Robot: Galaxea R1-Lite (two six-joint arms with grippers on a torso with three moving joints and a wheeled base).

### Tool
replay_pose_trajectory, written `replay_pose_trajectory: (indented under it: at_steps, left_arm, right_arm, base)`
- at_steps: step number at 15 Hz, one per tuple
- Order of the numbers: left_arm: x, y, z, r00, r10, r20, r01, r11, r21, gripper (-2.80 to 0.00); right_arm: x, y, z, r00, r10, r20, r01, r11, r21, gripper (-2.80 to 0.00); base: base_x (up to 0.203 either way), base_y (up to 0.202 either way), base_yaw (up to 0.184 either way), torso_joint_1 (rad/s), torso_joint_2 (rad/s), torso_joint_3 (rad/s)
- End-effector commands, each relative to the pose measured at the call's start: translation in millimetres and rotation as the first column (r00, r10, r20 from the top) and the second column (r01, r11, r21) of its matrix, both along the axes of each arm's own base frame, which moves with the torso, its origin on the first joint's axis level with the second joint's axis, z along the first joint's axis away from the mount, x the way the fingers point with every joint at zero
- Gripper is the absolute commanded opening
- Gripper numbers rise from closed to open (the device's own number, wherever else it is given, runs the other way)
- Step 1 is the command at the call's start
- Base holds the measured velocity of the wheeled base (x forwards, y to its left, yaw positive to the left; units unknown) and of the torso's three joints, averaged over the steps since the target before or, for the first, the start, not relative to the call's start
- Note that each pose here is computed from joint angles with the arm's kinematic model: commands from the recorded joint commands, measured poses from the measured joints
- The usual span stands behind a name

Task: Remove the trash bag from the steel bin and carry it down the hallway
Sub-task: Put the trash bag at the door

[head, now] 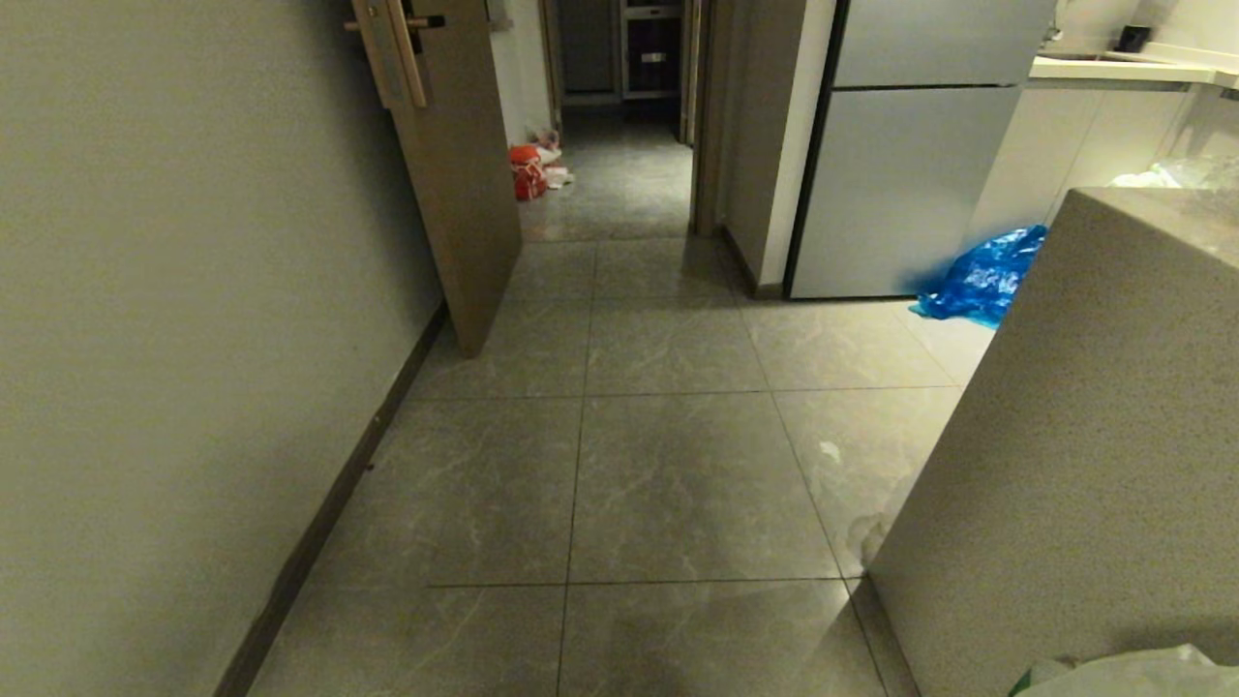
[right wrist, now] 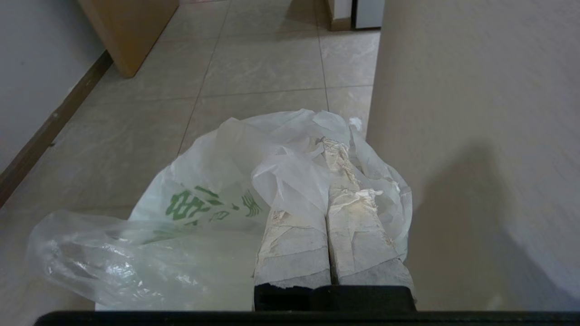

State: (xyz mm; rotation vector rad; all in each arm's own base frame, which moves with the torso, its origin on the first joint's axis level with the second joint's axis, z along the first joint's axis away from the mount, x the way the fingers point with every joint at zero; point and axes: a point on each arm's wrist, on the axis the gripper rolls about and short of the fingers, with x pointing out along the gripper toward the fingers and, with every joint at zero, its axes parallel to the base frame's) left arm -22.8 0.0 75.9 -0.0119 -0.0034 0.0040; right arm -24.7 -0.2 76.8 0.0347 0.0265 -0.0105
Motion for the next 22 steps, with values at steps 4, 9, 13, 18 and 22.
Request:
replay_pose_trajectory:
  at_steps: [4,9,13,18,22]
  left_arm:
    - [0.2,0.0,-0.2,1.000,-0.001,-0.002,0.001,1.000,0.000,-2.80]
    - [0.2,0.0,-0.3,1.000,0.001,-0.002,-0.001,1.000,0.000,-2.80]
    - [0.2,0.0,-0.3,1.000,0.000,-0.002,0.000,1.000,0.000,-2.80]
    - [0.1,0.0,0.1,1.000,0.001,0.000,-0.001,1.000,0.000,-2.80]
    - [0.2,0.0,-0.3,1.000,0.001,-0.002,-0.001,1.000,0.000,-2.80]
  right_arm:
    - [0.0,0.0,-0.1,1.000,-0.001,-0.001,0.001,1.000,0.000,-2.80]
    - [0.0,0.0,0.0,1.000,0.000,0.000,0.000,1.000,-0.001,-2.80]
    - [-0.1,0.0,0.2,1.000,-0.001,0.000,0.001,1.000,-0.001,-2.80]
    - [-0.1,0.0,0.2,1.000,-0.001,0.000,0.001,1.000,-0.001,-2.80]
    - [0.0,0.0,0.1,1.000,0.001,0.000,-0.001,1.000,-0.001,-2.80]
  base:
    - [0.191,0.000,-0.001,0.003,0.00,0.001]
    - [0.192,0.000,0.000,0.003,0.00,0.001]
    - [0.190,0.000,0.002,0.005,0.00,0.003]
    - [0.192,0.000,0.001,0.004,0.00,0.004]
    - [0.189,0.000,0.000,0.003,0.00,0.005]
